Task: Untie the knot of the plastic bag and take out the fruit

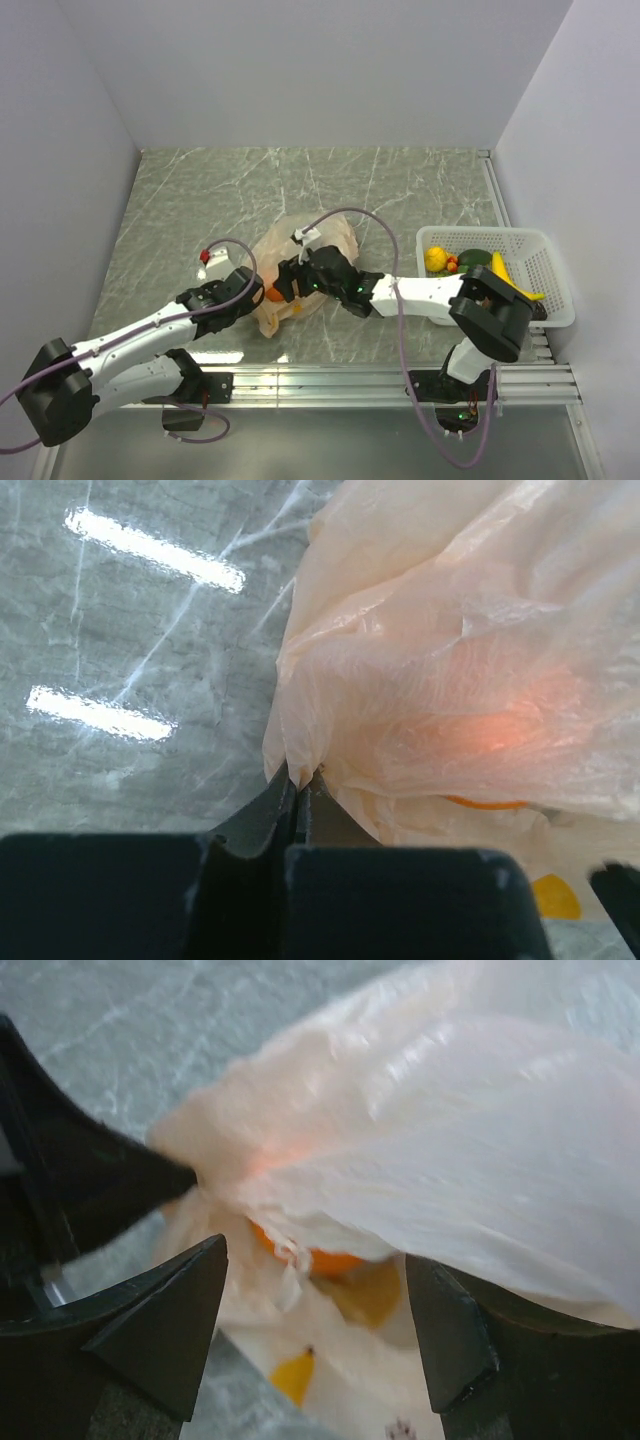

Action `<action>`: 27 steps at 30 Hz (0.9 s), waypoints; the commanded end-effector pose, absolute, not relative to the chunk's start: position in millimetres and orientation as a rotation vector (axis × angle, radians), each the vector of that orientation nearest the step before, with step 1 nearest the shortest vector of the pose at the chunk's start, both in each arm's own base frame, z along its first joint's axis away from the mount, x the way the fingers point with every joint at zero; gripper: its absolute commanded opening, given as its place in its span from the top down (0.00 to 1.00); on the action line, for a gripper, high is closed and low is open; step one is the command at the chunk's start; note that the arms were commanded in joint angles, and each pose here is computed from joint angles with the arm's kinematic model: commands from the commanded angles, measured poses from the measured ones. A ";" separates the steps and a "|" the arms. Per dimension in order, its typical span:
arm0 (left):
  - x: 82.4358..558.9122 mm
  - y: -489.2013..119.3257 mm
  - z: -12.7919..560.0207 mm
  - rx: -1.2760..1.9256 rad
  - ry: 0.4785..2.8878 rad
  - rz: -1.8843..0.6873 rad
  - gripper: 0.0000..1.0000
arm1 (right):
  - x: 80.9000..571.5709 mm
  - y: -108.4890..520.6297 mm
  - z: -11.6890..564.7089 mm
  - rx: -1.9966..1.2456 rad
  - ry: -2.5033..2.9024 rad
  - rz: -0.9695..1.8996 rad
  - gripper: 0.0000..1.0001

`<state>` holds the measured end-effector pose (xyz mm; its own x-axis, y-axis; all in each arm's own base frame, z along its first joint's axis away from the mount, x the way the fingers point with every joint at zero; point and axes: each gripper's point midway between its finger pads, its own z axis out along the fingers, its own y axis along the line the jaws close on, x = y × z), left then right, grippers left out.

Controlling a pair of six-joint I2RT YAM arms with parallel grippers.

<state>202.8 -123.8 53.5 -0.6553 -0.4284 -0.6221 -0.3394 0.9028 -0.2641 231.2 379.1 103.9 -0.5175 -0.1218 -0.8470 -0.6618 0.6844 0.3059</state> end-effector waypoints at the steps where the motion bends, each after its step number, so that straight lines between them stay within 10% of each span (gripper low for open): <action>1: 216.5 -139.1 86.3 -0.541 2.275 -0.281 0.99 | 247.9 406.9 128.5 -0.591 1.914 0.839 0.21; 19: 214.7 -145.9 79.2 -0.529 2.300 -0.319 1.00 | 255.4 442.7 51.2 -0.728 1.963 0.836 0.24; 27: 216.8 -148.1 82.3 -0.518 2.295 -0.325 1.00 | 228.2 453.2 50.5 -0.885 1.979 0.968 0.03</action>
<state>209.7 -141.4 74.9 -0.6549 -0.4448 -0.6110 -0.2856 0.8942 -0.3448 247.6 446.3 57.3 -0.4658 -0.1902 -0.8642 -0.7749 0.5591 0.2947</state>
